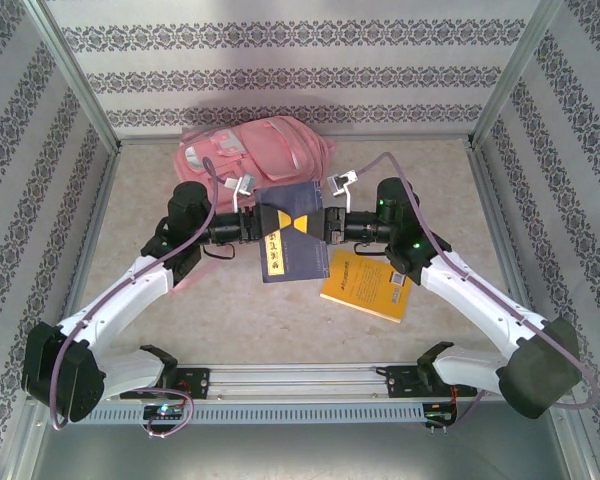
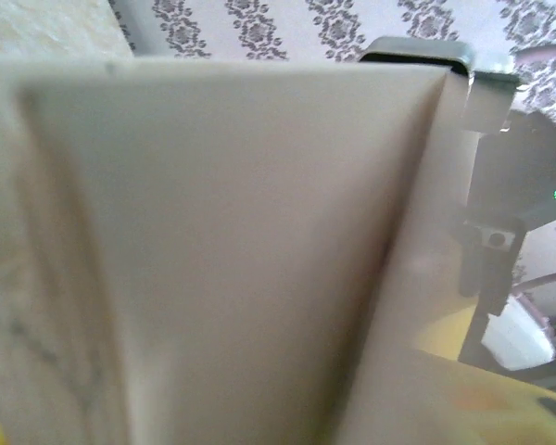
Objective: Pack the student bag
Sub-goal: Pass the book.
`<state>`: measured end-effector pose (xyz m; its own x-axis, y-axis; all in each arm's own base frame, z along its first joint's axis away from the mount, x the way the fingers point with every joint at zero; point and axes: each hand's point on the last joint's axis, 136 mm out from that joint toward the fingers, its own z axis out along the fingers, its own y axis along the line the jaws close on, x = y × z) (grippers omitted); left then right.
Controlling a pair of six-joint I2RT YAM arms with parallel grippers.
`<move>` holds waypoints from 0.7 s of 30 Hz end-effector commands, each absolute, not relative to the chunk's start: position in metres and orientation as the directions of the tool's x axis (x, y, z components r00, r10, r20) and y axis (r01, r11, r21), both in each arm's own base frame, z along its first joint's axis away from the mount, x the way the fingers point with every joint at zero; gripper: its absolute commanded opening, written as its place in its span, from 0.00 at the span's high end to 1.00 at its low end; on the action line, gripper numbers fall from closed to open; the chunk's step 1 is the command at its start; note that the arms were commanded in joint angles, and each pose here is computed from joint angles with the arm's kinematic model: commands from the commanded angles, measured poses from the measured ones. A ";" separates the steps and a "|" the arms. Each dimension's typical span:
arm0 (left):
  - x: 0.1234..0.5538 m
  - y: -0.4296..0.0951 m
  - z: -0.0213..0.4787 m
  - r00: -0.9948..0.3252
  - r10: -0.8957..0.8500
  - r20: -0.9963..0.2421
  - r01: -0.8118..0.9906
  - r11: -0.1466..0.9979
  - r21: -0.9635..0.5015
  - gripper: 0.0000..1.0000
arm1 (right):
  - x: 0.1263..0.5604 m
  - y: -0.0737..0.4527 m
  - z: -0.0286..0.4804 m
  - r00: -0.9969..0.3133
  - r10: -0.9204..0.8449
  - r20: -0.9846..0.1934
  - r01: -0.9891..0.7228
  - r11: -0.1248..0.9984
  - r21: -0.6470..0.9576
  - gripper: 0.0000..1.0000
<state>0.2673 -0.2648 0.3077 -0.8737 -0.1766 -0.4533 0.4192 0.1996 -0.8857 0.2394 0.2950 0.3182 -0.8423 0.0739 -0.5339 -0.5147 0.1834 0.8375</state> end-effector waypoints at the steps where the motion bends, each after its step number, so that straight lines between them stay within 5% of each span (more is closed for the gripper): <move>1: 0.257 -0.264 0.337 -0.834 -0.190 -0.518 0.507 0.107 -0.855 0.67 | 0.237 0.290 0.338 -0.802 0.089 -0.591 -0.578 0.137 0.805 1.00; 6: 0.260 -0.261 0.340 -0.821 -0.238 -0.520 0.510 0.105 -0.854 0.99 | 0.250 0.286 0.328 -0.809 0.136 -0.572 -0.543 0.202 0.815 0.94; 10: 0.272 -0.249 0.350 -0.774 -0.355 -0.525 0.501 0.166 -0.849 1.00 | 0.266 0.273 0.330 -0.808 0.284 -0.516 -0.475 0.203 0.856 0.35; 13: 0.284 -0.228 0.365 -0.684 -0.507 -0.525 0.492 0.211 -0.845 1.00 | 0.271 0.267 0.339 -0.793 0.382 -0.474 -0.448 0.160 0.879 0.13; 21: 0.304 -0.196 0.388 -0.550 -0.727 -0.411 0.432 0.173 -0.885 1.00 | 0.271 0.256 0.346 -0.717 0.557 -0.418 -0.435 0.111 0.894 0.02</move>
<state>0.2925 -0.2113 0.3677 -0.6387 -0.6120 -0.4663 0.4256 0.2239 -0.8768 0.2658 0.2669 0.3170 -0.7929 0.4318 -0.4300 -0.3941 0.1750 0.9023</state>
